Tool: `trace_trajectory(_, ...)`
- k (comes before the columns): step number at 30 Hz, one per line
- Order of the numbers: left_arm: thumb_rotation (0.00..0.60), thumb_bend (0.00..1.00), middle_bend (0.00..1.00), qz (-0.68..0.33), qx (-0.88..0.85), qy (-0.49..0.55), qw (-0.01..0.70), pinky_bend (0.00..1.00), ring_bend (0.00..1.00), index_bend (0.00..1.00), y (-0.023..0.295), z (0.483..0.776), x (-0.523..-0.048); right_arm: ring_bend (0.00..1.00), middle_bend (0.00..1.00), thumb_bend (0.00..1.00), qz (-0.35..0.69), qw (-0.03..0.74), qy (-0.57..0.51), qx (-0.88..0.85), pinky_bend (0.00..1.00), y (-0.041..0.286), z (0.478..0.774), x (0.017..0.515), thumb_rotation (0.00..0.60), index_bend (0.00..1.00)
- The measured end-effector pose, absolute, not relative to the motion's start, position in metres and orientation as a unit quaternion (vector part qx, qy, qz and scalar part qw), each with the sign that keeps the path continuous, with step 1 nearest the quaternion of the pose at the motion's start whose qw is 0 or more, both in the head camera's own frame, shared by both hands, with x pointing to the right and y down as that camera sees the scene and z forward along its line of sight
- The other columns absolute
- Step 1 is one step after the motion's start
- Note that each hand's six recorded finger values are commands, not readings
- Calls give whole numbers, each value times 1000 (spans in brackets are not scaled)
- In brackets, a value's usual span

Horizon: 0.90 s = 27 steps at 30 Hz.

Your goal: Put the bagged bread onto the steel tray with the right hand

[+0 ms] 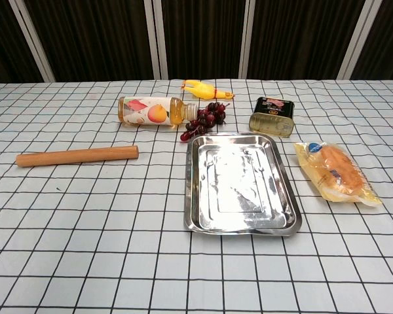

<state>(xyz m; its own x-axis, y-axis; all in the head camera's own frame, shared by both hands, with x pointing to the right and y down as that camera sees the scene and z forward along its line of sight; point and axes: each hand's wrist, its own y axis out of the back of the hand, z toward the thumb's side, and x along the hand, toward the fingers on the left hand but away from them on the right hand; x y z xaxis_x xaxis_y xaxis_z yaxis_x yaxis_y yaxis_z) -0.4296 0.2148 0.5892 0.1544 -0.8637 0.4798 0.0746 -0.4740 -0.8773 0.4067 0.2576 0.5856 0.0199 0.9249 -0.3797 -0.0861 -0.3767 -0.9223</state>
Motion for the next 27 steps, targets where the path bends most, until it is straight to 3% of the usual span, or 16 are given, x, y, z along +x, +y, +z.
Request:
trace_trajectory(12, 600, 52, 0, -574, -634, 314, 412, 36, 0, 0, 217, 586, -431, 0, 0, 251, 574, 392, -355, -625, 112, 266, 593, 387, 600, 0)
trace_trajectory(27, 600, 52, 0, -575, -630, 326, 406, 36, 0, 0, 210, 585, -438, 0, 0, 250, 552, 313, -303, -711, 112, 207, 672, 311, 600, 0)
